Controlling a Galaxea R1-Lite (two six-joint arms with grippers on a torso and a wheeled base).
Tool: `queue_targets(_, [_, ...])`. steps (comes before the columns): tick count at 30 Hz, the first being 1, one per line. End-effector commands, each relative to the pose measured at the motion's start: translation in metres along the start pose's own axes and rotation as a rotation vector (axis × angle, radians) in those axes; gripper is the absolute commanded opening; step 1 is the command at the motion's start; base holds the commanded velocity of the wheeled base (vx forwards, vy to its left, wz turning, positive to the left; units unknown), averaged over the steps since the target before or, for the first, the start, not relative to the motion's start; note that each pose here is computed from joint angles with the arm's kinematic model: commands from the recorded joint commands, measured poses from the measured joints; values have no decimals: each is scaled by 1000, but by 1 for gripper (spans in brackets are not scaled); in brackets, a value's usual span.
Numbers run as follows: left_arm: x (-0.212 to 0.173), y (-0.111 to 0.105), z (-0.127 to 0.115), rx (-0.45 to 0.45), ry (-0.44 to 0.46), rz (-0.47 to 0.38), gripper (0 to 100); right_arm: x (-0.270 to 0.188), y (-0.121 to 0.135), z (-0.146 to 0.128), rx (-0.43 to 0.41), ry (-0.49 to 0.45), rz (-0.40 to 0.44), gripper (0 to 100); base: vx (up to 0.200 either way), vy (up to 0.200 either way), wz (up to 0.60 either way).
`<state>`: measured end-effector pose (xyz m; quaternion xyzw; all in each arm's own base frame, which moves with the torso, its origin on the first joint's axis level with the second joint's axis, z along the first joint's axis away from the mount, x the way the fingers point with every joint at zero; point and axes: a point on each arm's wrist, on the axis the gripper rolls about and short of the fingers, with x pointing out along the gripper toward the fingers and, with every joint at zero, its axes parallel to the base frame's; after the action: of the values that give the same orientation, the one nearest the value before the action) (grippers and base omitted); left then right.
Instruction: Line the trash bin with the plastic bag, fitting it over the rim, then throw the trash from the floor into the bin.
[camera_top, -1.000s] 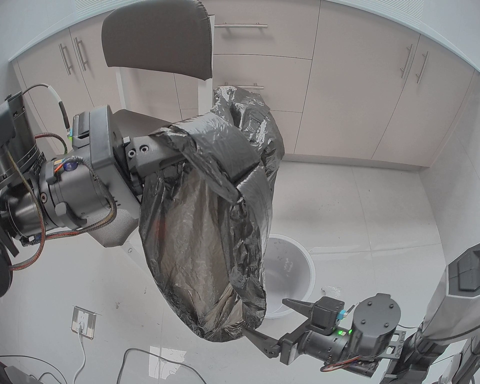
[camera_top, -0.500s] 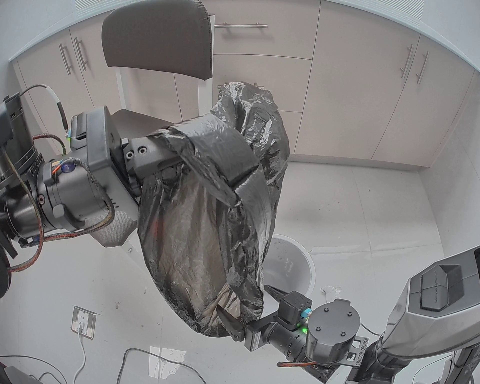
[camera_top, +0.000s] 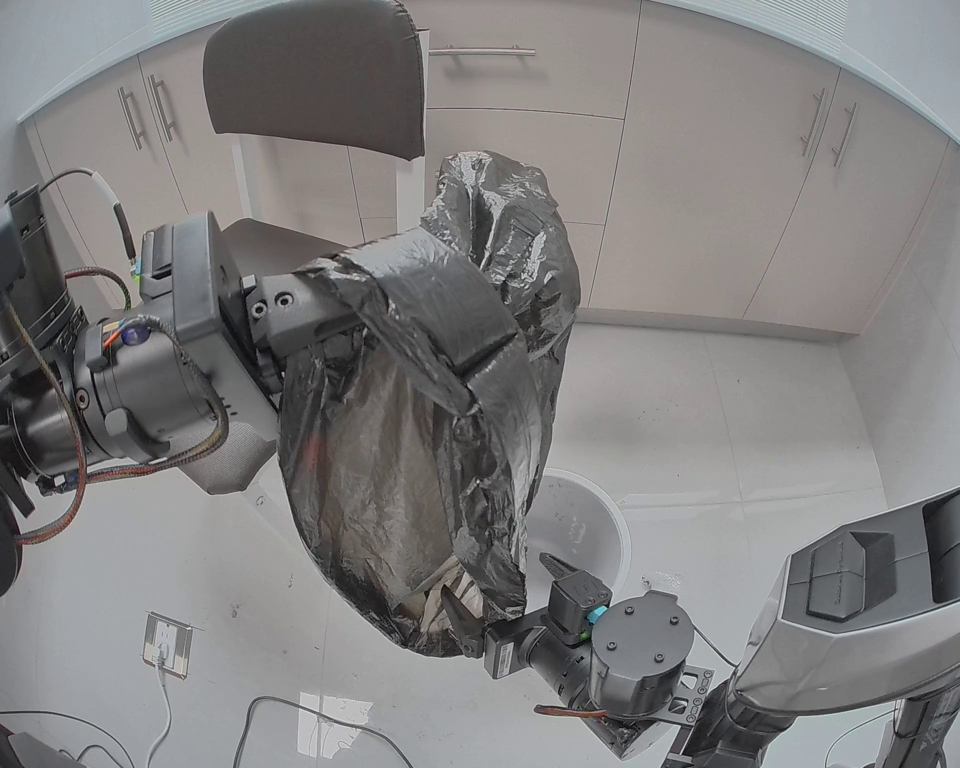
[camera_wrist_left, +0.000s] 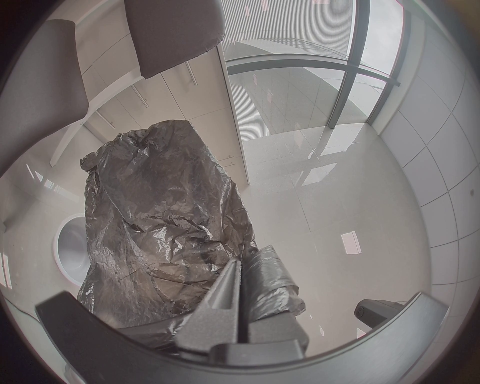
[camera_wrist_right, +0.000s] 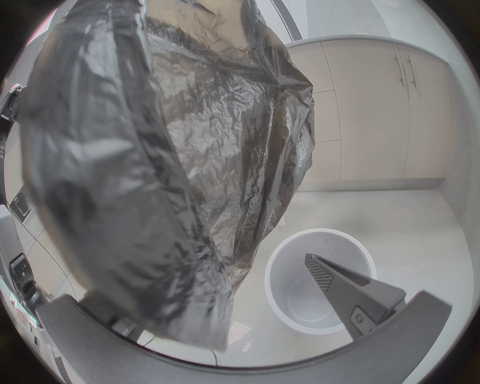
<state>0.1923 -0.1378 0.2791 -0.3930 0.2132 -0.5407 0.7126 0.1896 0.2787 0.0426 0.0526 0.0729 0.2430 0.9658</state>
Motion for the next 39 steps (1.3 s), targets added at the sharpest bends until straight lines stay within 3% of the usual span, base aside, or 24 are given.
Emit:
queue_targets(1, [0,0,0,1,-2,0,0,5,-1,-4,4,-8,-14,100,0,0,0])
queue_targets(2, [0,0,0,0,-1,-1,0,5,-2,-4,3,-9,-22,100,0,0,0])
queue_targets(3, [0,0,0,0,-1,-1,0,5,-2,-4,3,-9,-23,0,0,0,0])
queue_targets(13, [1,3,0,1,1,7,0,1,-5,4,-13,-23,-27,0,0,0,0])
queue_targets(18, [3,12,-2,-13,11,29,0,-13,-31,30,-116,-46,-54,0,0,0,0])
queue_targets(21, [6,21,-4,-19,25,54,0,-24,-43,52,-116,-68,-7,0,0,0,0])
queue_targets(26, [15,50,-12,-31,69,118,0,-46,-70,82,-126,12,99,0,0,0,0])
queue_targets(31, [23,72,-18,-15,158,118,0,-57,-102,107,-67,89,186,0,0,0,0])
queue_targets(39, [30,98,-22,-71,222,137,0,-75,-119,138,106,199,351,0,0,0,0])
